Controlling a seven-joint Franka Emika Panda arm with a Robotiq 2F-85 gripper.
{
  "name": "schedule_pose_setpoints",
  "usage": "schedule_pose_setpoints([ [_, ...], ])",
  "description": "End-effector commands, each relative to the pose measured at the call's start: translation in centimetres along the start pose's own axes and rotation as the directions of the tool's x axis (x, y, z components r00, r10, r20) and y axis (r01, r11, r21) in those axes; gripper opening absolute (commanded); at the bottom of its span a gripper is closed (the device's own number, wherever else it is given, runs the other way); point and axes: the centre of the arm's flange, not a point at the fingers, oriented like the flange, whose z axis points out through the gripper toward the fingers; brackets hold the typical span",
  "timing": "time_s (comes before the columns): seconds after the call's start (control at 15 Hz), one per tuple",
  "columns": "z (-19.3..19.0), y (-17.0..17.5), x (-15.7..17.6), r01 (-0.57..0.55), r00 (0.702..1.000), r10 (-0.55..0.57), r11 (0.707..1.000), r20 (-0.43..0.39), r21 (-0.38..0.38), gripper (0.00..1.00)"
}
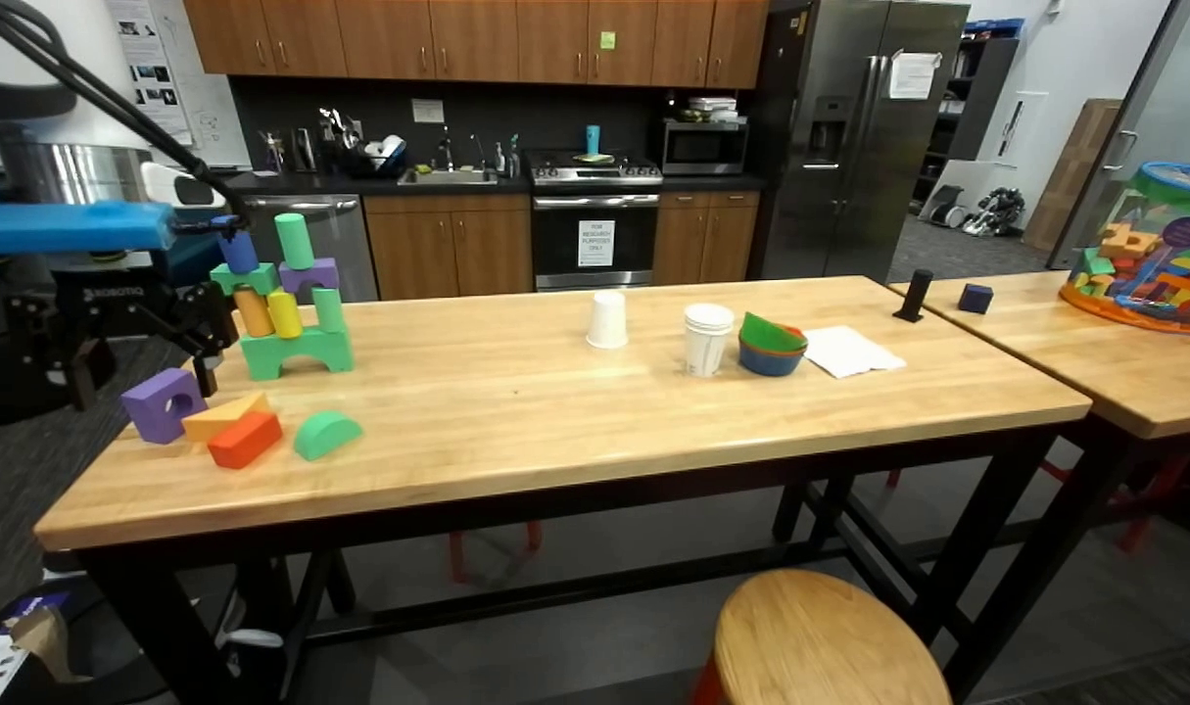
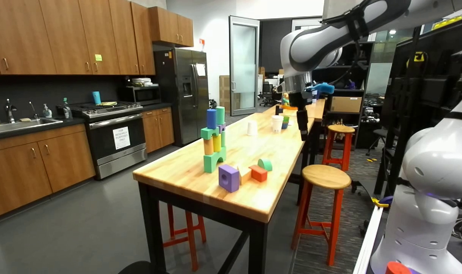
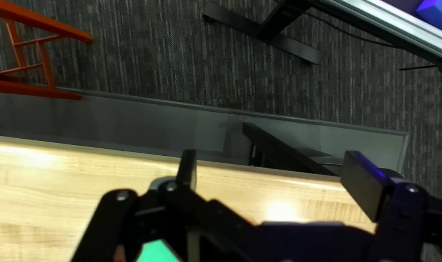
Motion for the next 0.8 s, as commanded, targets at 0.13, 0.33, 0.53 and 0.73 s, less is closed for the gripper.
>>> schedule_pose_setpoints([
  [0.13,0.4,-5.1,3.7,-0.186,0.980,0.189,0.982,-0.065,0.043,1.00],
  [0.33,0.3,-7.8,5.9,-0.279,0.953,0.282,0.959,-0.112,0.045,1.00],
  [0.53,0.2,-8.0,5.4,-0.234,0.967,0.236,0.972,-0.099,0.040,1.00],
  [0.73,0.5,-8.4,5.8,-0.234,0.967,0.236,0.972,-0.094,0.037,1.00],
])
